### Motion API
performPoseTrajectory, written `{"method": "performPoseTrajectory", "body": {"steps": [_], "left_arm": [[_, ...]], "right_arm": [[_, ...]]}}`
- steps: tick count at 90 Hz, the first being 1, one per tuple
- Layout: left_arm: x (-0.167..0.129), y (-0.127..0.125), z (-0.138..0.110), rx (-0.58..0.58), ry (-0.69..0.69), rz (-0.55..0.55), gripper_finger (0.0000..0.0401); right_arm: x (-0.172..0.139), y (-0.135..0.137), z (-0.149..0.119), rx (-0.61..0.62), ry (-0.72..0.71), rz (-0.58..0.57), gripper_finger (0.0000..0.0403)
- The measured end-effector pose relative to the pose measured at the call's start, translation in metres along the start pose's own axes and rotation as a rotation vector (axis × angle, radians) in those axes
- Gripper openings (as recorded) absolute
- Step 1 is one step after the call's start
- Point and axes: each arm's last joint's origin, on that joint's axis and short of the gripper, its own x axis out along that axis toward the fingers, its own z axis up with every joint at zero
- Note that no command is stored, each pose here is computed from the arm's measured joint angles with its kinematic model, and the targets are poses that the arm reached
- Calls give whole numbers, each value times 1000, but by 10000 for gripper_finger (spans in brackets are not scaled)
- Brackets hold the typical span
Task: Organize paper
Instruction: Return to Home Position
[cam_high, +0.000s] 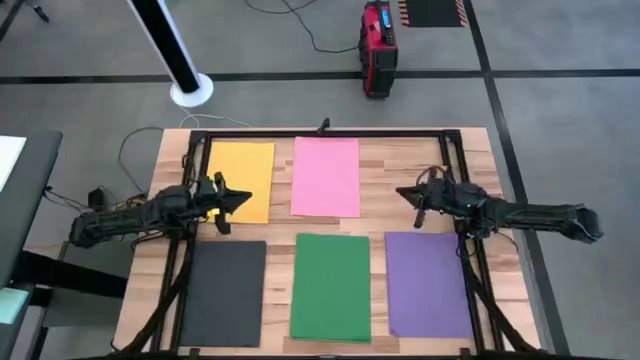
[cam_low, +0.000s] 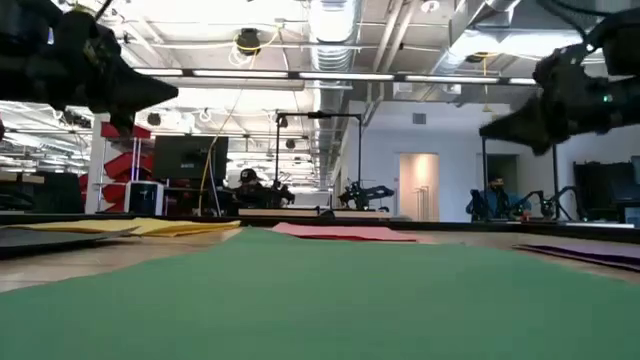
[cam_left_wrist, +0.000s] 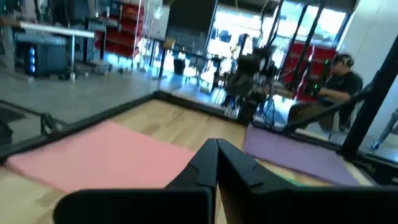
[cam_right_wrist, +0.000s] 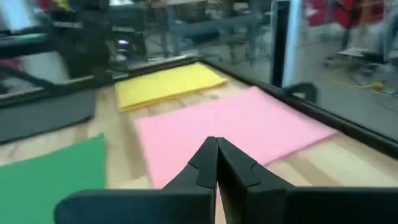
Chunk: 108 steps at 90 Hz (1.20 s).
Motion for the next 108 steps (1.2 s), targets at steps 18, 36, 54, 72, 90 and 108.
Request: {"method": "performPoseTrajectory", "body": {"steps": [18,36,54,72,90,108], "left_arm": [[0,-3,-1,14,7,-15,0],[-1,-5,-2,48,3,-4,0],[0,-5,-3,59,2,7,0],[0,-3,-2,68,-2,31,0],[0,0,-2,50,-9,65,0],[0,3,-1,53,-15,92,0]], "right_arm": [[-7,3,1,-60,-25,-28,0],[-22,10,10,-61,-57,56,0],[-31,10,7,-4,98,94,0],[-26,14,9,24,24,304,0],[-20,7,8,24,1,356,0],[-12,-2,3,70,76,262,0]]}}
